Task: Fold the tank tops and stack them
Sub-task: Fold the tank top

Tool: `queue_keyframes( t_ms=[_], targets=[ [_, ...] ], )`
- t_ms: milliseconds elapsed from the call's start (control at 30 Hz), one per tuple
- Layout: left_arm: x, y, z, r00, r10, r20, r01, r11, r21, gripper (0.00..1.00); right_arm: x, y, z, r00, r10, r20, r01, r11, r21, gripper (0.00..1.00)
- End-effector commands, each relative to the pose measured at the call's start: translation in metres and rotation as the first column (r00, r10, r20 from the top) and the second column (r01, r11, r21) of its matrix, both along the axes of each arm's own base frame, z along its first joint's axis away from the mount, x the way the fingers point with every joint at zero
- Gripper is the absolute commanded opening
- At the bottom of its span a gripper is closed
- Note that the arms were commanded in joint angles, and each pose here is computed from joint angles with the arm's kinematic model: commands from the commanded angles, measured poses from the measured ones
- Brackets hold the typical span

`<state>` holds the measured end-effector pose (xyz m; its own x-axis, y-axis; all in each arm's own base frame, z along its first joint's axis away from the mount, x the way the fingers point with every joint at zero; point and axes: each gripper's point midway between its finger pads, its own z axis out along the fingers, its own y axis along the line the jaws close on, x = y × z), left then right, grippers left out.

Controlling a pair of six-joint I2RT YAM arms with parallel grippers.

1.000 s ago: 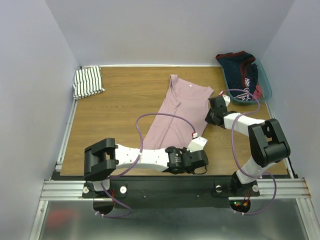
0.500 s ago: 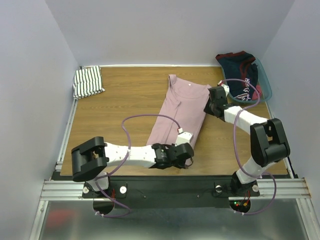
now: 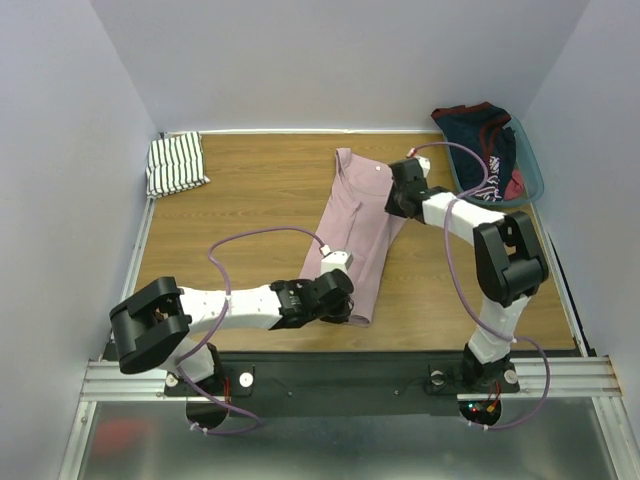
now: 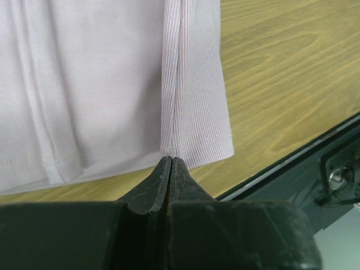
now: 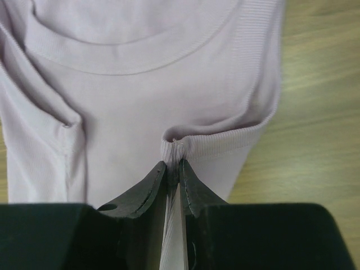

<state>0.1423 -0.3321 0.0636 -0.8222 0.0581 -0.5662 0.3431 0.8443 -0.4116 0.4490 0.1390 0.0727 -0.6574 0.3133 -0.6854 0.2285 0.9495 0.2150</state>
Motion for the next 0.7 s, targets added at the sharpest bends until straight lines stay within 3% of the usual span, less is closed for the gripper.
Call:
queue_keyframes(
  t_ms=[0, 667],
  targets=[
    [0.003, 0.008, 0.006, 1.000, 0.015, -0.010, -0.015, 0.999, -0.040, 0.00, 0.022, 0.023, 0.014, 0.998, 0.011, 0.056, -0.010, 1.000, -0.022, 0.19],
    [0.013, 0.047, -0.015, 0.993, 0.096, -0.062, -0.095, 0.995, 0.008, 0.00, 0.042, 0.073, 0.008, 0.996, 0.060, 0.066, -0.055, 0.996, -0.074, 0.20]
  ],
)
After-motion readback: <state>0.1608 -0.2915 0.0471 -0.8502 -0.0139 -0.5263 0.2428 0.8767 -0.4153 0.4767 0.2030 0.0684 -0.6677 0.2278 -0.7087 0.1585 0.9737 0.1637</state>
